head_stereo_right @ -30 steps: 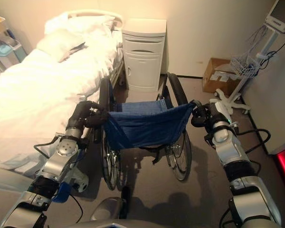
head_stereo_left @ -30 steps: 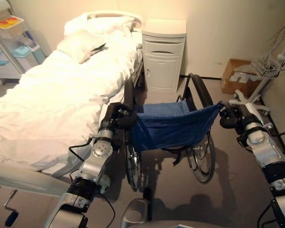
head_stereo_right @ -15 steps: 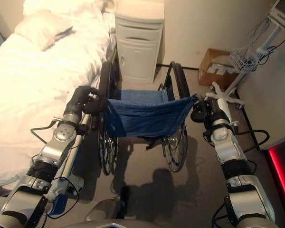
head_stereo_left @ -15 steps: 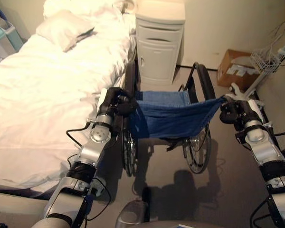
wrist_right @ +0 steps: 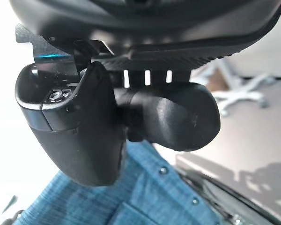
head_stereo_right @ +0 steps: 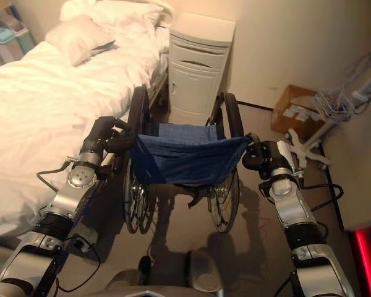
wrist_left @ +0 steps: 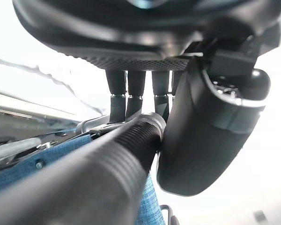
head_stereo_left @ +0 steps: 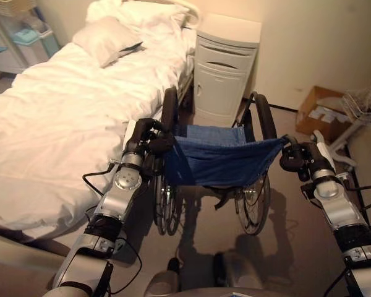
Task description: Push the wheelchair next to the bed
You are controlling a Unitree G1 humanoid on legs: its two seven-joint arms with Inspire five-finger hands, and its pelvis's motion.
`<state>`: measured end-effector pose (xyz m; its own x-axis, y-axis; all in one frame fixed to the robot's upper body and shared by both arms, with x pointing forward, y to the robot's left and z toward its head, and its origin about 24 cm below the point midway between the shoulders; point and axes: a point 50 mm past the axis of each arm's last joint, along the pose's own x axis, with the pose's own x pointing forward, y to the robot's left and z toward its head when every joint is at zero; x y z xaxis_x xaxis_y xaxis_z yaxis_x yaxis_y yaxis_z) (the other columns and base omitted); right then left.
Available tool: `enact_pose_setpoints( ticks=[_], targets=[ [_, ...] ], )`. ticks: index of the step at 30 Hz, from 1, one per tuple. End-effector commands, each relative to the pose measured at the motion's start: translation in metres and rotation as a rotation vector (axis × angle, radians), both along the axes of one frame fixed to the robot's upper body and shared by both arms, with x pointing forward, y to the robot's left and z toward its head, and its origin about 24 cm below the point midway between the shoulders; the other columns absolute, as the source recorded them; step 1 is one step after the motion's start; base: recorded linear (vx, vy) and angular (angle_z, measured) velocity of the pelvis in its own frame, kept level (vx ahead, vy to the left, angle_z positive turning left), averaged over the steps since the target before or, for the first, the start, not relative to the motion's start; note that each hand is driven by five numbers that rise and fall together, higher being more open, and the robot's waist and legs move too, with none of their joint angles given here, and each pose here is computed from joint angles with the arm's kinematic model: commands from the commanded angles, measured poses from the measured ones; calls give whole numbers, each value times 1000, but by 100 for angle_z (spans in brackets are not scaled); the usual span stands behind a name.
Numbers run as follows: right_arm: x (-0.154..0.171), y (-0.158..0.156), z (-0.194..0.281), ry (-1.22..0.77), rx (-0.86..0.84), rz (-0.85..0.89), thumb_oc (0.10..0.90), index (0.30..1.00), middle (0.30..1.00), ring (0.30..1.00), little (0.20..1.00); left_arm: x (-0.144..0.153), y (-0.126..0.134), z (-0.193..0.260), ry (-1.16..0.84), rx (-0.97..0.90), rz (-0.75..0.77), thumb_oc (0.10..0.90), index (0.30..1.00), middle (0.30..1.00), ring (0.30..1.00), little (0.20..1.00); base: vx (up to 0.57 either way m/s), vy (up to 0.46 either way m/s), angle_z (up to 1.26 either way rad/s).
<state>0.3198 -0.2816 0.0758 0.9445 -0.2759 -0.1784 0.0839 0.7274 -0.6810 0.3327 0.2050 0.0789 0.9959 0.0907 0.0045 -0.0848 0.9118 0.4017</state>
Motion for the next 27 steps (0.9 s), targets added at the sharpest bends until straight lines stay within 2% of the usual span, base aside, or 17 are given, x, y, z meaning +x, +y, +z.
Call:
enact_pose_setpoints(
  ticks=[1, 10, 17, 21, 27],
  targets=[
    [-5, 3, -10, 128, -170, 149, 400, 300, 300, 300, 300, -30, 12, -65, 309, 62, -4, 400, 300, 300, 300, 300, 122, -51, -35],
    [-6, 8, -16, 157, -160, 170, 400, 300, 300, 300, 300, -30, 13, -66, 305, 55, 20, 400, 300, 300, 300, 300, 97, -50, -3],
    [-8, 3, -10, 124, -171, 165, 400, 300, 300, 300, 300, -24, 2, -59, 255, 43, -7, 400, 300, 300, 300, 300, 42, -65, 18],
    [-5, 13, -15, 128, -180, 173, 400, 300, 300, 300, 300, -30, 5, -65, 251, 20, 7, 400, 300, 300, 300, 300, 297, 203, -50],
    [-11, 10, -25, 172, -145, 171, 400, 300, 300, 300, 300, -31, 8, -67, 278, 39, 10, 400, 300, 300, 300, 300, 237, 174, -39]
  ],
)
